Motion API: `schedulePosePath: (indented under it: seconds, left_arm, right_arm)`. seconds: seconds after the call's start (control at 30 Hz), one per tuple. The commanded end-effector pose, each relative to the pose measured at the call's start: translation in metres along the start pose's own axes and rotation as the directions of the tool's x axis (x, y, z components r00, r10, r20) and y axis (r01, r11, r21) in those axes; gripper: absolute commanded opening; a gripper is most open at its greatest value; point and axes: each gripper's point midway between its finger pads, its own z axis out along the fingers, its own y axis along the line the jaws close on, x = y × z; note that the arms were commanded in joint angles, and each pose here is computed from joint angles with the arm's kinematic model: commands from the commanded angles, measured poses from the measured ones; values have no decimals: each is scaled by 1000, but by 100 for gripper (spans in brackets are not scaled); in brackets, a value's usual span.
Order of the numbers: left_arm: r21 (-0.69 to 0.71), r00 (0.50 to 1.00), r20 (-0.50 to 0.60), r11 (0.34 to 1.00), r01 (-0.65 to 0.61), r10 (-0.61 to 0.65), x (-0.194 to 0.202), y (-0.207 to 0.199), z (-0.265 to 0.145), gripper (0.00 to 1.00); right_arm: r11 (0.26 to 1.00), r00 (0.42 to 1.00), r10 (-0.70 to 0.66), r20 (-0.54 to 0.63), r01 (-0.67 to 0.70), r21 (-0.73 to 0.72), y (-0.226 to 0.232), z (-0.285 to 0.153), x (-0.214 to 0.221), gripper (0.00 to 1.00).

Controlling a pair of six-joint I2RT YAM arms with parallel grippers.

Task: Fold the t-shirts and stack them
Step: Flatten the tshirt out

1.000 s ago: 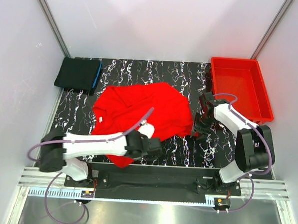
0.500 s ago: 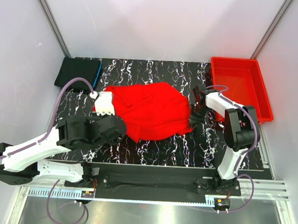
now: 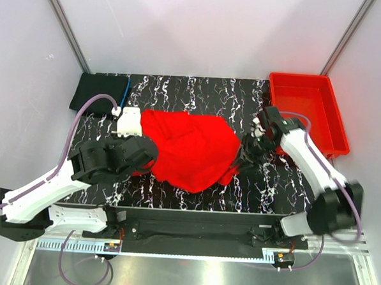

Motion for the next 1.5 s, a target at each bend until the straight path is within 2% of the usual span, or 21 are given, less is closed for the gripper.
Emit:
schedulePosePath:
  seconds: [0.0,0.03,0.07,0.1,0.13,0.2,0.33,0.37,0.4,0.43,0.47,0.5,0.57,0.67,0.7,0.8,1.03,1.23,1.33,1.47]
  left_arm:
    - [-33,997,48,998,-61,63,-19,15,-1,0]
    - [-32,996,48,996,-80,81,-21,15,1,0]
    - [-25,996,50,997,-79,80,-22,11,2,0]
    - [-15,996,41,997,-81,81,-22,9,4,0]
    - [-11,994,36,995,-99,99,-21,7,5,0]
    - [-5,994,21,994,-110,110,-18,3,9,0]
    - [16,994,-6,994,-105,105,-9,-2,11,0]
    - [18,994,-15,994,-109,109,-5,-3,13,0]
    - [33,994,-25,994,-102,102,-1,-4,13,0]
    - [42,995,-27,995,-93,95,0,-7,14,0]
    - [47,995,-36,994,-96,97,4,-8,15,0]
    - [59,994,-49,994,-96,99,6,-11,15,0]
    - [67,992,-59,992,-104,108,8,-15,16,0]
    - [83,990,-66,990,-116,121,7,-19,16,0]
    - [89,990,-65,989,-116,122,5,-21,15,0]
    - [99,987,-75,986,-134,142,5,-25,16,0]
    - [112,987,-84,986,-125,135,3,-28,13,0]
    - [108,988,-81,986,-125,134,2,-26,12,0]
    - [106,988,-78,986,-126,134,1,-25,12,0]
    - [101,988,-78,987,-128,136,2,-24,12,0]
  right_arm:
    - [997,985,59,-160,-67,-45,13,46,-27,41]
    - [1000,998,-1,-67,0,-15,22,43,-60,43]
    - [1000,999,-28,-38,28,11,24,46,-77,47]
    - [999,998,-43,-48,44,21,23,58,-92,54]
    - [996,996,-84,-2,84,30,30,54,-109,56]
    - [991,994,-109,3,109,80,22,58,-119,58]
    - [973,995,-97,11,93,213,-15,45,-94,56]
    - [970,996,-91,25,83,228,-21,42,-86,54]
    - [976,990,-103,97,82,201,-17,30,-83,52]
    - [974,994,-79,80,60,221,-33,37,-68,52]
    - [973,993,-77,94,54,226,-38,37,-64,43]
    - [974,990,-63,128,32,226,-40,34,-62,39]
    - [980,994,-42,104,21,199,-48,50,-52,33]
    - [995,999,12,30,-15,102,-48,79,-38,35]
    - [996,999,29,26,-31,87,-49,86,-37,41]
    - [998,995,41,87,-45,40,-51,105,-49,52]
    - [986,973,166,163,-165,-17,-58,121,-52,58]
    - [951,937,308,162,-302,-61,-66,138,-45,54]
    - [946,931,325,168,-322,-46,-72,138,-42,50]
    - [944,925,329,188,-329,-32,-73,132,-41,37]
